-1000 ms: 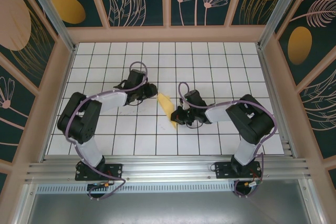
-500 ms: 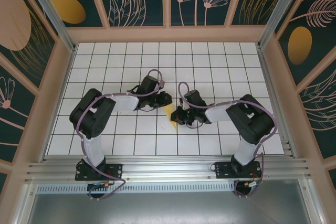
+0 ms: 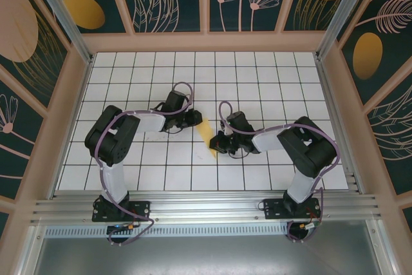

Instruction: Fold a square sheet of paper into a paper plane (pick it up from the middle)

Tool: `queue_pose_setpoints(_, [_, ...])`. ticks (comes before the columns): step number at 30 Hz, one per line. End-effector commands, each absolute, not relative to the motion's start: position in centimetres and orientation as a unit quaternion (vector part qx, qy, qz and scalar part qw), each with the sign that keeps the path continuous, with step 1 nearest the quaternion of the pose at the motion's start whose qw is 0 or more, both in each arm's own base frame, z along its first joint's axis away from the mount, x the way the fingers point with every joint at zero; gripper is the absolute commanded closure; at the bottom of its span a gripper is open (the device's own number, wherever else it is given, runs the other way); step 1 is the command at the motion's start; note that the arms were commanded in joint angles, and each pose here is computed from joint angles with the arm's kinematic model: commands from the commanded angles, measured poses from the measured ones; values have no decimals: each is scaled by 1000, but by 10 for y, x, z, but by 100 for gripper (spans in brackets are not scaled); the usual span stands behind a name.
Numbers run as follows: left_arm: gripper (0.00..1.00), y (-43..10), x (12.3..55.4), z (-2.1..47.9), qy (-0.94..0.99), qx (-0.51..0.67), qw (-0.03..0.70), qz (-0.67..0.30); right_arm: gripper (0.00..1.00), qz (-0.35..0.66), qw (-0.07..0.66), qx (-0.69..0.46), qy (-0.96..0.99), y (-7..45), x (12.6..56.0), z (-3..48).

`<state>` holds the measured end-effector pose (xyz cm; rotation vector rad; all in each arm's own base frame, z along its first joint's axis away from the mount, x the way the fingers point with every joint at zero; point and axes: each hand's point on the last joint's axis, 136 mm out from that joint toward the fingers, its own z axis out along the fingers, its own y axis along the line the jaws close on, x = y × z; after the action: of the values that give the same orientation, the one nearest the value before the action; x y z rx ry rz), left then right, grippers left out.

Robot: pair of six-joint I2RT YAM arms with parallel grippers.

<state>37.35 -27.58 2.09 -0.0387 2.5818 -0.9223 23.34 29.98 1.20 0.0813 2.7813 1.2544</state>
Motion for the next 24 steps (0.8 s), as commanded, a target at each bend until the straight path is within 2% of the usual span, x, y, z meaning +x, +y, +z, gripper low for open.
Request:
queue_pose_setpoints(1, [72,-254,382,2,936,-13,208,-285,100,265,-67,63,960,241,165,-57])
queue_pose_setpoints(6, [72,-246,393,11,938,-9,221,-266,100,285,-68,57,954,249,168,-51])
queue_pose_setpoints(12, [70,-242,407,46,932,-3,257,-255,100,289,-66,47,954,255,174,-47])
queue_pose_setpoints(17, [66,-249,400,83,914,-25,266,-307,100,294,-59,47,953,258,179,-43])
queue_pose_setpoints(19, [66,-263,389,102,891,-32,263,-370,100,302,-55,47,951,262,182,-41])
queue_pose_setpoints(24, [68,-303,352,106,874,1,226,-430,100,313,-47,50,947,268,188,-37])
